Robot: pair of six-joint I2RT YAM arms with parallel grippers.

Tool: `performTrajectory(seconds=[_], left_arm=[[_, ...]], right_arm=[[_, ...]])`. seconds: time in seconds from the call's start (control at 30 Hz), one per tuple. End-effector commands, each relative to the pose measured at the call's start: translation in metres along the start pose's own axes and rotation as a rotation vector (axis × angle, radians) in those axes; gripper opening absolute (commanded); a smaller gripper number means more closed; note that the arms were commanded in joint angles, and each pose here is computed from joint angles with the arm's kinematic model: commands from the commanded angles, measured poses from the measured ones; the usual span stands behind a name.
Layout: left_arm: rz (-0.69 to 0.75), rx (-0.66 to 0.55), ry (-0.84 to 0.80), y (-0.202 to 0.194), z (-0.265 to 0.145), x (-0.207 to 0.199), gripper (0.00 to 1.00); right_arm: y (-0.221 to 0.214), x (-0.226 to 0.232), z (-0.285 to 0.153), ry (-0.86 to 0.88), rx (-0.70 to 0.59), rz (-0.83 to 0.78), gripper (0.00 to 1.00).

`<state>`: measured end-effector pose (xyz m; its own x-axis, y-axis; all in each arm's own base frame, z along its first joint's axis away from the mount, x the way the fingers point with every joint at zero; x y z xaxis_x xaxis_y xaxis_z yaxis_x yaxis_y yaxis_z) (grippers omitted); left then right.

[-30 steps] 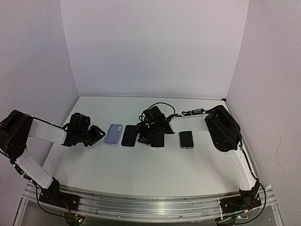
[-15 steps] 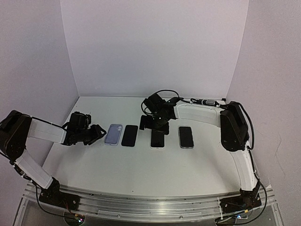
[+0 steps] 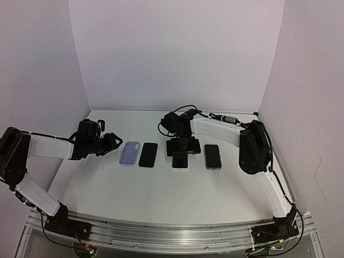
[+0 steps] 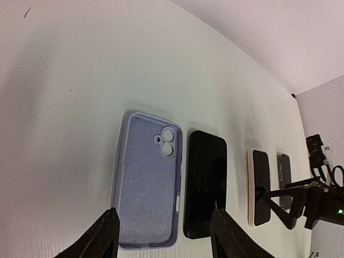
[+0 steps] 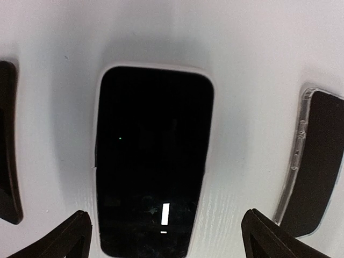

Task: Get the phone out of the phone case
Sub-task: Pick up the phone at the center of the board.

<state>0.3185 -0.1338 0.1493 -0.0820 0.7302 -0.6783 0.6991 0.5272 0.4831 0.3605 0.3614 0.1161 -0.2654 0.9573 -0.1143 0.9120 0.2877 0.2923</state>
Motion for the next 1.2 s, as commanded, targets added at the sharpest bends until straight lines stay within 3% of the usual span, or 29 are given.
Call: performTrajectory(seconds=[0.0,0.37,0.57,0.67,0.73,0.8,0.97,1.17], left_arm=[[0.025,-0.039,-0.041,0.009,-0.006,-0.014,0.59],[0.020,-0.023,-0.041,0.006,-0.003,-0.013,0.59],[0.036,-0.027,-0.065,0.008,-0.003,-0.019,0.59],[0.077,-0.026,-0.124,0.010,-0.006,-0.029,0.57],[0.119,-0.026,-0.179,0.011,-0.008,-0.039,0.57],[0.185,-0.028,-0.252,0.012,-0.011,-0.055,0.57],[0.300,0.001,-0.455,0.007,-0.021,-0.093,0.57],[0.242,0.063,-0.567,0.003,-0.017,-0.116,0.64]], right_arm=[[-0.003,0.008,0.010,0.048,0.062,-0.021,0.98],[0.002,0.018,0.028,0.081,0.057,0.005,0.95],[-0.021,0.009,0.047,0.021,0.132,-0.010,0.73],[-0.020,0.007,0.040,0.020,0.119,0.001,0.53],[-0.012,0.007,0.029,0.030,0.068,-0.002,0.40],[-0.001,0.007,0.012,0.050,-0.004,-0.013,0.36],[0.023,0.008,-0.045,0.144,-0.246,-0.033,0.31],[0.024,0.025,-0.117,0.249,-0.599,-0.102,0.27]])
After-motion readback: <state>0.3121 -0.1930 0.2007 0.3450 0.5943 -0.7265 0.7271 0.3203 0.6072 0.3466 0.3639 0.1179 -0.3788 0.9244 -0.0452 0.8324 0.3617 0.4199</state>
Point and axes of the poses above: each gripper's point midway between its finger pads, its own z axis out along the fingers, its own x axis along the line the jaws close on, y = z × x, the point moved 8 cm from there along -z, back along the fingers, and after that the axes turned 11 degrees about -z, right-handed, at the moved point
